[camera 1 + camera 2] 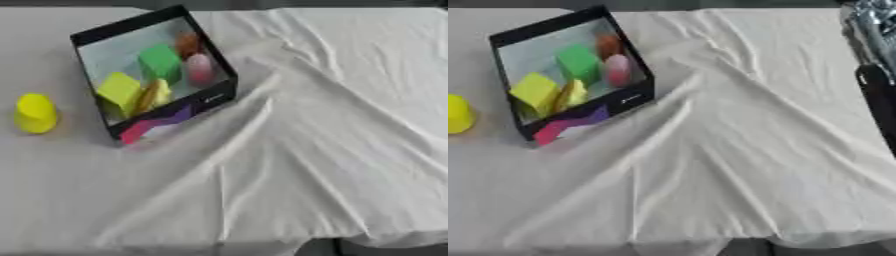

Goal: Pick up objects on the table and place them in the box.

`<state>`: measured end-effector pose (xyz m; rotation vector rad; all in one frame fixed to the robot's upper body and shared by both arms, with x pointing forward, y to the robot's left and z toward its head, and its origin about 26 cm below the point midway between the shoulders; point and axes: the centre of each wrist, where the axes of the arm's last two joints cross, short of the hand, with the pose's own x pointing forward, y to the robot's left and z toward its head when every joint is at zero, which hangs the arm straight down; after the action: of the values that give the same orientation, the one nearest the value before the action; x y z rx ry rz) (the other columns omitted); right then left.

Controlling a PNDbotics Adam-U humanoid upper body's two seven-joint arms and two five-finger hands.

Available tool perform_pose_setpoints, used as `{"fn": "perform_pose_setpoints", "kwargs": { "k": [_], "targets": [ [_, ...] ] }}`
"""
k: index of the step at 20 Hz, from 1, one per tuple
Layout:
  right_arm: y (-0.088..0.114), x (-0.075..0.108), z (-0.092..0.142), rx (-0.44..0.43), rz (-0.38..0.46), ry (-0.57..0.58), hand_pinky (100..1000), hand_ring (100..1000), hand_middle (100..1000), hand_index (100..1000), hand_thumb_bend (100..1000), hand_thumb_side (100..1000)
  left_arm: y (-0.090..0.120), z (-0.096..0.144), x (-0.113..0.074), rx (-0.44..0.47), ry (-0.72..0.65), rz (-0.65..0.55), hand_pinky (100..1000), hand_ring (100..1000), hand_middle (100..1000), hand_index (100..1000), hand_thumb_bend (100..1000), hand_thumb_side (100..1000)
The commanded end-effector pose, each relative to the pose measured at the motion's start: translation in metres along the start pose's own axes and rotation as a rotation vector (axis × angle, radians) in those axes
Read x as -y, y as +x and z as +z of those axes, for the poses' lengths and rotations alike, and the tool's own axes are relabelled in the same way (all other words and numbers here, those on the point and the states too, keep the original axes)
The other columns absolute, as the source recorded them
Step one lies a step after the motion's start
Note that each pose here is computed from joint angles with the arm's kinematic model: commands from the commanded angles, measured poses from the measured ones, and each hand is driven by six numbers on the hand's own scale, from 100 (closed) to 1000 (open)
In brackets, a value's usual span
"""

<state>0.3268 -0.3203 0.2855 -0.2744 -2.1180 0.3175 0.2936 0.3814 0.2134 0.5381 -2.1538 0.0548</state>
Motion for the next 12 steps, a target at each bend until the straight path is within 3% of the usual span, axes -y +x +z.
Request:
{"fn": "perform_pose_setpoints", "kwargs": {
  "k": [1,7,12],
  "targets": [
    [0.003,0.013,0.003,0.047,-0.04,-0.066,802,763,745,897,100,547,0.012,-0.006,0.0,0.044,-0.028,-0.017,792,846,745,756,100,641],
    [-0.022,0.018,0.015,0.04,-0.079,-0.133,807,778,769,898,100,564,0.015,-0.008,0.005,0.058,-0.079,-0.048,793,849,765,771,100,618],
    [-0.035,0.021,0.02,0.017,-0.07,-0.159,808,781,776,887,100,563,0.026,-0.017,0.006,0.119,-0.18,-0.174,812,874,810,824,100,515]
  ]
}}
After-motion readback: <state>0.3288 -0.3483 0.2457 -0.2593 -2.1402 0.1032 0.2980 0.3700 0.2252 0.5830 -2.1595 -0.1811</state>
